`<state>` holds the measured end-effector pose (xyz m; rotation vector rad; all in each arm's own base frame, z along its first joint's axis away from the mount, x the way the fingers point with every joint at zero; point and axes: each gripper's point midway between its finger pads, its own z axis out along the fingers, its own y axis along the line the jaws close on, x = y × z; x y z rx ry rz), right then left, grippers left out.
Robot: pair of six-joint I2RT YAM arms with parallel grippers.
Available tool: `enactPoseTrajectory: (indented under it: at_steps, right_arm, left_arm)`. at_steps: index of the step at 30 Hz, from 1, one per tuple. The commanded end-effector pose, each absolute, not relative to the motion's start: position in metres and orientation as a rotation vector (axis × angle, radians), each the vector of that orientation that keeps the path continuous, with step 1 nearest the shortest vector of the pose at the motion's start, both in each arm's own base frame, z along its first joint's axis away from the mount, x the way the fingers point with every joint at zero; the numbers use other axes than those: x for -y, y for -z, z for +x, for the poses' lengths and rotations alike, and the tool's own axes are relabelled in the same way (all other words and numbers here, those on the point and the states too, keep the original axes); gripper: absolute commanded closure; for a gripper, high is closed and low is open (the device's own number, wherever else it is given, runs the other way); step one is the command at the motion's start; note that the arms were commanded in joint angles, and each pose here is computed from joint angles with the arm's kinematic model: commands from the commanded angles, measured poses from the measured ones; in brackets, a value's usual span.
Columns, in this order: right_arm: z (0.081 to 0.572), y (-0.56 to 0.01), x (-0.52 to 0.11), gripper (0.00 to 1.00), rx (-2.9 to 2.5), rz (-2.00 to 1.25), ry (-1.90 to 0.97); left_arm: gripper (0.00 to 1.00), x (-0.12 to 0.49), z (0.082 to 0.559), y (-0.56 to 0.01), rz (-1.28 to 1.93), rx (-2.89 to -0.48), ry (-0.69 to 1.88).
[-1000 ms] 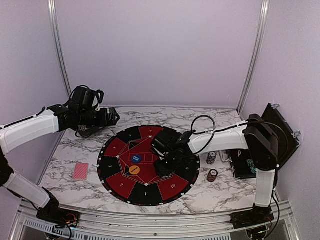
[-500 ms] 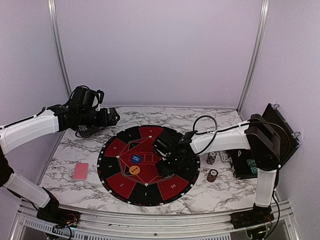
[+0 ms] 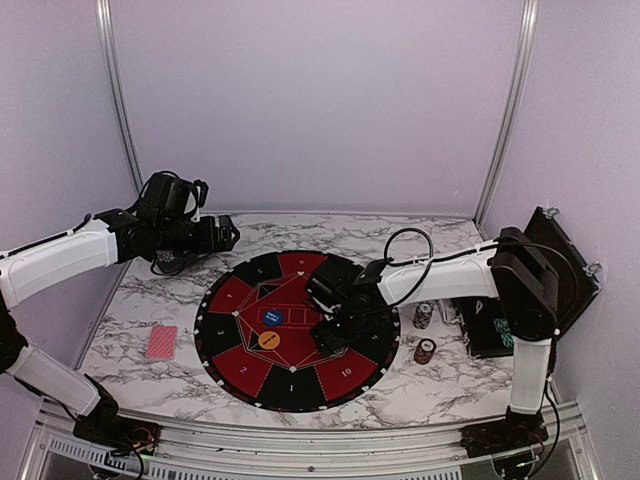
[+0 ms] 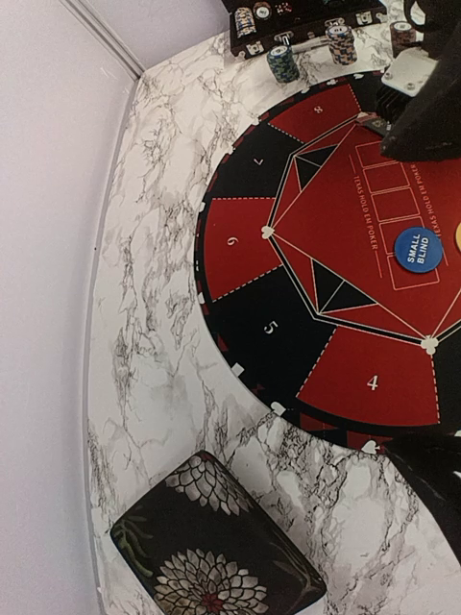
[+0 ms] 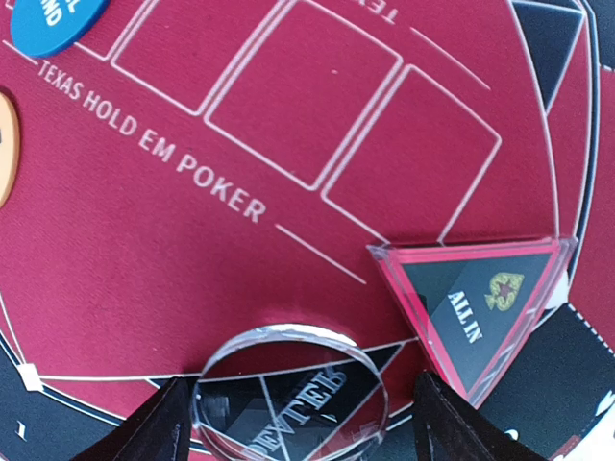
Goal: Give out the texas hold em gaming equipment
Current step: Move the dealer button to position 10.
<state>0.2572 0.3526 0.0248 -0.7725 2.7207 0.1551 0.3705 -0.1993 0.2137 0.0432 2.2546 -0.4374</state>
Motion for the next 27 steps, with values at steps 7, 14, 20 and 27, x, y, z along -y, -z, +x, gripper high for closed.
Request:
enactPoseTrajectory:
  at_steps: [7, 14, 20, 27]
  right_arm:
    - [0.281, -0.057, -0.343, 0.24, -2.691, -0.67, -0.116]
    - [0.286, -0.061, -0.342, 0.26, -2.695, -0.65, -0.146]
    - [0.276, -0.052, -0.347, 0.27, -2.724, -0.664, -0.214]
    - [0.267, -0.044, -0.345, 0.25, -2.753, -0.651, -0.247]
  left_arm:
    - [0.01, 0.198, 0.374, -0.214, 0.036, -2.259, 0.437]
    - [0.01, 0.198, 0.374, -0.217, 0.04, -2.255, 0.438]
    - [0.01, 0.197, 0.374, -0.215, 0.038, -2.258, 0.432]
    - [0.01, 0.196, 0.374, -0.215, 0.033, -2.258, 0.429]
